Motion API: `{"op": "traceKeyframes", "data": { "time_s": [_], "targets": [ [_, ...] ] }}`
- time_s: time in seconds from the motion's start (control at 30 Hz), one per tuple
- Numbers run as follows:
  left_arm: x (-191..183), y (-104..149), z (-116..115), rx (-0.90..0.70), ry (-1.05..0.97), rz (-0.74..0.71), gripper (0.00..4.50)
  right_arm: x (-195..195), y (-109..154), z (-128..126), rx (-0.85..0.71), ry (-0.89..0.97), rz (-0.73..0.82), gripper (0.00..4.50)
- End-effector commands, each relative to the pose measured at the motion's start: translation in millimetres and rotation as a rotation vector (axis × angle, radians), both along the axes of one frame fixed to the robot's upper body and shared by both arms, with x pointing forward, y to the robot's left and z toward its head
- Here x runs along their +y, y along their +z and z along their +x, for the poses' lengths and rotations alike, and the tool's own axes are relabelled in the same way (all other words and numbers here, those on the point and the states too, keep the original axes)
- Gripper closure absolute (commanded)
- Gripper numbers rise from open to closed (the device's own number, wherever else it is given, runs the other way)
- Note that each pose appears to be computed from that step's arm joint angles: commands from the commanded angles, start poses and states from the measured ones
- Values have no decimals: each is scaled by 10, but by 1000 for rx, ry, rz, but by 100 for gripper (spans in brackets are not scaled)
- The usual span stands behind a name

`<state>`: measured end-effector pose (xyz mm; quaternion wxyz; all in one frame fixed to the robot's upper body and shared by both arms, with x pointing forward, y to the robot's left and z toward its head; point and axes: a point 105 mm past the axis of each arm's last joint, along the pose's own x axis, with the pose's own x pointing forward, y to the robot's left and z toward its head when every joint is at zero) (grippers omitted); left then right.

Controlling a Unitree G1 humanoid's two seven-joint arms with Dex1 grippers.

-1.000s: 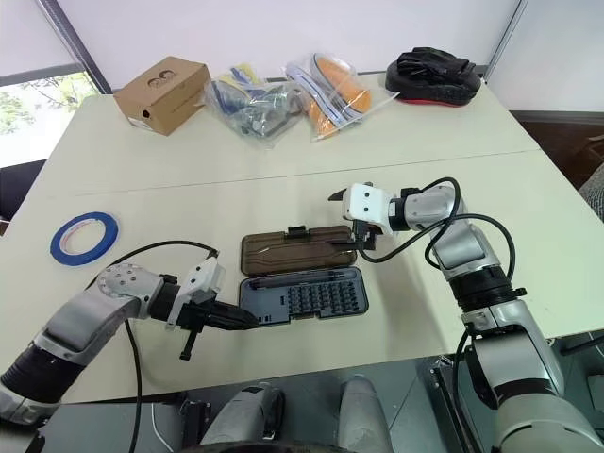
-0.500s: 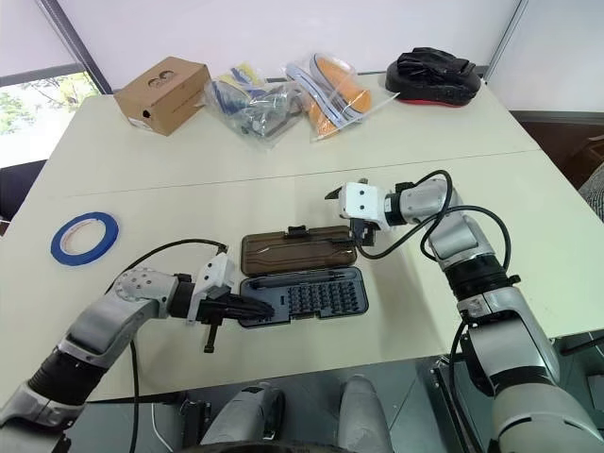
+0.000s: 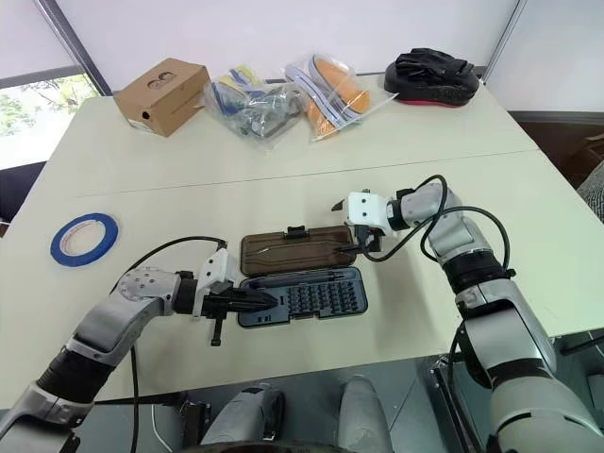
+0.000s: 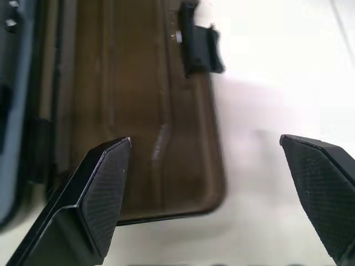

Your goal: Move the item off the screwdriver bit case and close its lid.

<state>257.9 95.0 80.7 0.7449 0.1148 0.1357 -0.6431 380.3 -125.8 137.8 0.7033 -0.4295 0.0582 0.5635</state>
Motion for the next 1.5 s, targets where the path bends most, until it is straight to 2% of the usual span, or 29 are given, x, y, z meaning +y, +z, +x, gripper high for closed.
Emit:
{"op": "traceKeyframes", "data": {
  "time_s": [0.03, 0.3, 0.43, 0.6, 0.9, 1.07, 1.1, 1.13, 1.17, 1.37, 1.5],
  "targets": [
    [65, -267, -19, 59, 45, 78, 445, 86, 216, 102, -42, 0, 42, 0],
    [81, -268, 36, 43, 73, 76, 445, 272, 124, 121, 122, -3, 79, 0],
    [82, -262, 51, 38, 87, 72, 445, 333, 36, 138, 145, -6, 62, 0],
    [74, -255, 62, 33, 101, 64, 445, 422, 34, 223, 199, -64, 137, 0],
    [57, -243, 78, 18, 124, 51, 445, 303, -166, 280, 201, -115, 43, 0],
    [53, -239, 78, 14, 130, 48, 445, 247, -191, 293, 193, -127, 27, 0],
    [54, -238, 79, 14, 131, 48, 450, 250, -192, 292, 193, -124, 27, 56],
    [54, -239, 78, 13, 131, 49, 450, 254, -195, 289, 194, -122, 27, 78],
    [54, -241, 76, 12, 132, 49, 450, 259, -200, 287, 194, -120, 27, 124],
    [105, -215, 87, -1, 141, 54, 450, 265, -257, 253, 214, -102, 4, 430],
    [154, -165, 136, -16, 168, 46, 450, 232, -330, 204, 237, -81, -37, 440]
  ]
}}
